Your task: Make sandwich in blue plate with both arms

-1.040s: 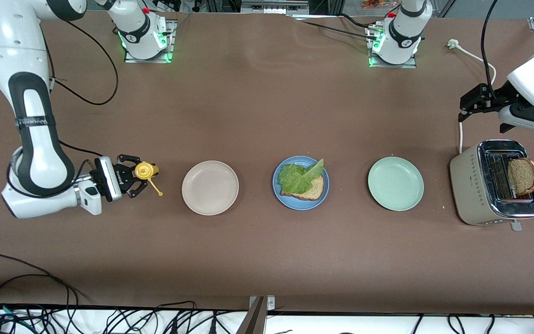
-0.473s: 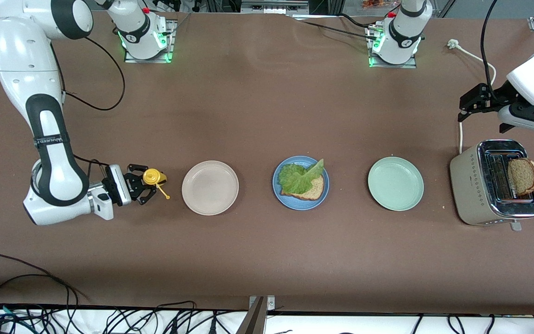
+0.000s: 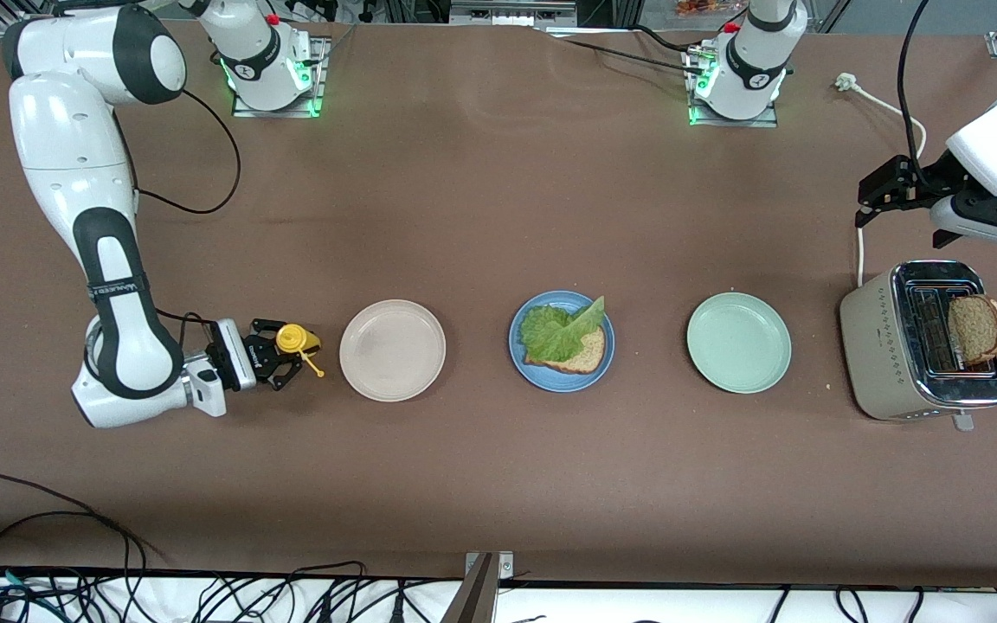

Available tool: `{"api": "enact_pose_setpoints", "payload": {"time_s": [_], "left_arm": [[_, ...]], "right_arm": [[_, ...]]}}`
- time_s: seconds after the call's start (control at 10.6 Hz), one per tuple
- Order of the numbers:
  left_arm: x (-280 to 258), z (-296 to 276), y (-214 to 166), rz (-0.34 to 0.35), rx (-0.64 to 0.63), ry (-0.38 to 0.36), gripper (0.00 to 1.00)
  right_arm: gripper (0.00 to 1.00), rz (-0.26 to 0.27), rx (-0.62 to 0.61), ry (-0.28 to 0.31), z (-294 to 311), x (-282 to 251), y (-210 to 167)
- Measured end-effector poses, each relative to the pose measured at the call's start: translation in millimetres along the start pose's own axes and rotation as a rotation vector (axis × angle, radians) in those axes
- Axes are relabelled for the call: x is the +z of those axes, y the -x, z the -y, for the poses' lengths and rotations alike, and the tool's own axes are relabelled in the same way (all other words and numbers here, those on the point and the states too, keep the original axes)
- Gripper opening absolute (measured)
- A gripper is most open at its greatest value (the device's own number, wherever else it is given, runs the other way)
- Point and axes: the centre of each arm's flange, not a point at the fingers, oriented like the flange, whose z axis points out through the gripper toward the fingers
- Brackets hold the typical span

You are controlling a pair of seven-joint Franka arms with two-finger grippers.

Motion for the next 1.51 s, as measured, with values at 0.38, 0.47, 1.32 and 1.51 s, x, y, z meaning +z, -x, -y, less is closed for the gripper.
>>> {"api": "enact_pose_setpoints", "payload": {"time_s": [0.38, 0.47, 1.32, 1.51], "left_arm": [[0.1, 0.0, 0.0, 0.000, 0.000, 0.000, 1.00], [0.1, 0.0, 0.0, 0.000, 0.000, 0.000, 1.00], [0.2, 0.1, 0.0, 0.001, 0.000, 0.000, 1.00], [0.3, 0.1, 0.0, 0.001, 0.000, 0.000, 1.00]], "right_arm": [[0.33, -0.015, -0.008, 0.018, -0.6, -5.9, 4.3], [0.46, -0.012, -0.012, 0.025, -1.6, -10.0, 3.0], [1.00, 0.183, -0.009, 0.029, 24.3, -85.4, 11.8], [1.00, 0.264, -0.005, 0.044, 32.1, -119.2, -11.0]]}}
